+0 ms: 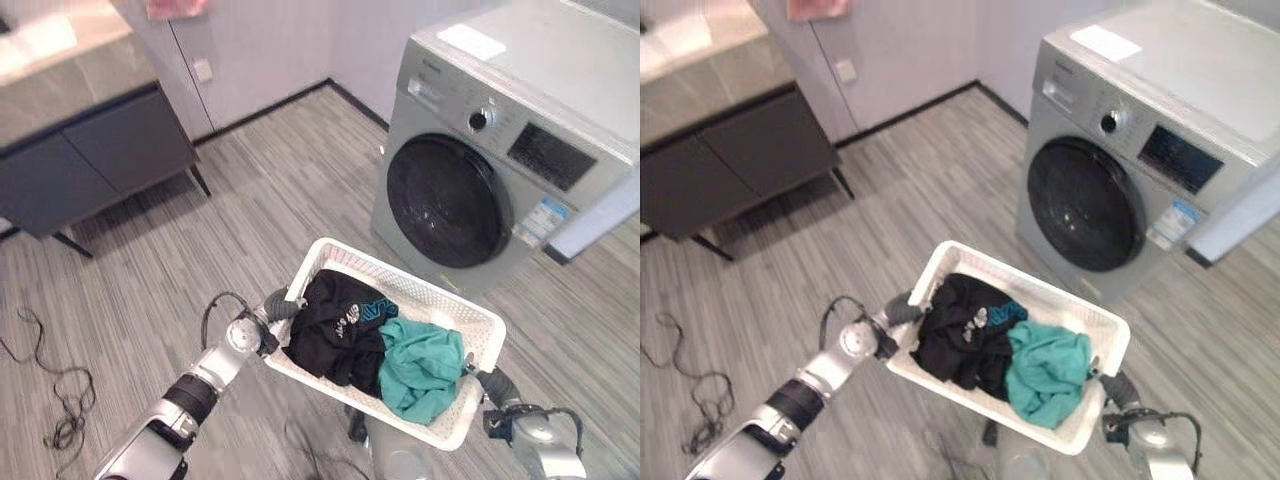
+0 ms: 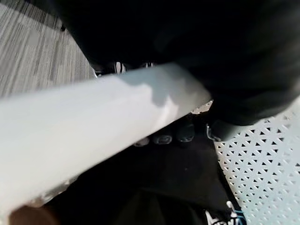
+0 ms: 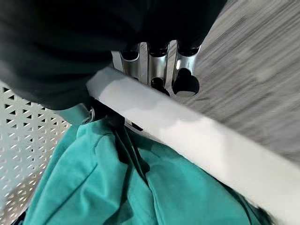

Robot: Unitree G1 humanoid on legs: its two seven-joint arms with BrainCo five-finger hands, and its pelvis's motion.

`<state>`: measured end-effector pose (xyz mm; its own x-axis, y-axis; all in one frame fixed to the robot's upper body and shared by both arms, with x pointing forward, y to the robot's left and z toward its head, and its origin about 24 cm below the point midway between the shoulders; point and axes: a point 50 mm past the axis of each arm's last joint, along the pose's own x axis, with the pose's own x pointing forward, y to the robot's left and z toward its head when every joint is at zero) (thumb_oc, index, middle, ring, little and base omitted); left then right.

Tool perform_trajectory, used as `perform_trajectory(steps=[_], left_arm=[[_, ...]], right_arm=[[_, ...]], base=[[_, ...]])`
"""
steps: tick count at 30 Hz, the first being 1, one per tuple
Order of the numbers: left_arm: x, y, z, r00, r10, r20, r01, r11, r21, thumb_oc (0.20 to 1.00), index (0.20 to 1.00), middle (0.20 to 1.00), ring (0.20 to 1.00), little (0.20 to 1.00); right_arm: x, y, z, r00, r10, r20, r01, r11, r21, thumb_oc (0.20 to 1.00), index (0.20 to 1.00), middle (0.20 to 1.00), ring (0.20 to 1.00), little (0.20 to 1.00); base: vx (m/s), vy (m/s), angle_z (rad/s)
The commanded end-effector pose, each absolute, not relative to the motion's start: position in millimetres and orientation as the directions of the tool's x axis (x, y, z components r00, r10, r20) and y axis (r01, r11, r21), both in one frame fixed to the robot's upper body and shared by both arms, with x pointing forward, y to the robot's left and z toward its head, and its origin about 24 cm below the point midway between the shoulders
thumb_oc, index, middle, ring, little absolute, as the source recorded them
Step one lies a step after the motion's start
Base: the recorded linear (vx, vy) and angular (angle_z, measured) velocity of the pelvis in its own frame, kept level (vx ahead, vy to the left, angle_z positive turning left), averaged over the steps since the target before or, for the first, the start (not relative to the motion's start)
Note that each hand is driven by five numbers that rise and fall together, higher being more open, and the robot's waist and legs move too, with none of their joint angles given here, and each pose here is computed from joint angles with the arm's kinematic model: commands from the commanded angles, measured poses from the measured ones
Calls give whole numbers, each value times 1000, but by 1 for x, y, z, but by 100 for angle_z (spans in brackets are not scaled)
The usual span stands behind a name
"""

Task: Grab the laundry basket,head to the washer,open it,put in the laundry and shut it.

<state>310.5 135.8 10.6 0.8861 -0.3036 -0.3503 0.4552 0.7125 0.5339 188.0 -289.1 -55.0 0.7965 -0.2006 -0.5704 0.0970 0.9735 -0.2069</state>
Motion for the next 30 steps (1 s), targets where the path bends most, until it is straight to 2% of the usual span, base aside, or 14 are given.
perform_trajectory(steps=[1,6,11,12,14,18,21,27,30], left_arm=[[328,162,46,952,-245,-183,306,777,550,200,200,200,200,200],[328,182,53,973,-174,-152,230,801,553,200,200,200,200,200],[328,205,68,991,-103,-85,133,820,557,200,200,200,200,200],[323,218,65,995,-50,-85,89,823,561,200,200,200,200,200],[323,218,65,995,-50,-85,89,823,561,200,200,200,200,200],[307,248,49,991,67,-114,7,835,550,200,200,200,200,200],[303,251,46,990,74,-123,7,831,557,200,200,200,200,200],[300,253,41,988,77,-132,14,817,577,200,200,200,200,200],[296,265,51,990,104,-93,-32,818,575,200,200,200,200,200]], right_arm=[[193,-327,-23,839,-349,-418,278,935,-221,200,200,200,200,200],[195,-333,-13,847,-367,-385,279,923,-265,200,200,200,200,200],[188,-337,6,876,-367,-313,264,908,-324,200,200,200,200,200],[187,-334,9,889,-346,-299,245,912,-329,200,200,200,200,200],[186,-333,9,889,-346,-299,244,912,-328,200,200,200,200,200],[189,-310,2,919,-242,-311,149,944,-295,200,200,200,200,200],[190,-305,1,923,-219,-315,126,948,-291,200,200,200,200,200],[188,-297,0,928,-188,-321,108,961,-254,200,200,200,200,200],[199,-297,9,944,-171,-283,99,962,-254,200,200,200,200,200]], base=[[175,-185,21],[245,-177,-85],[243,109,-91],[223,161,-104],[158,88,-105],[251,129,-106],[165,159,-145],[173,317,-47],[76,291,-56]])
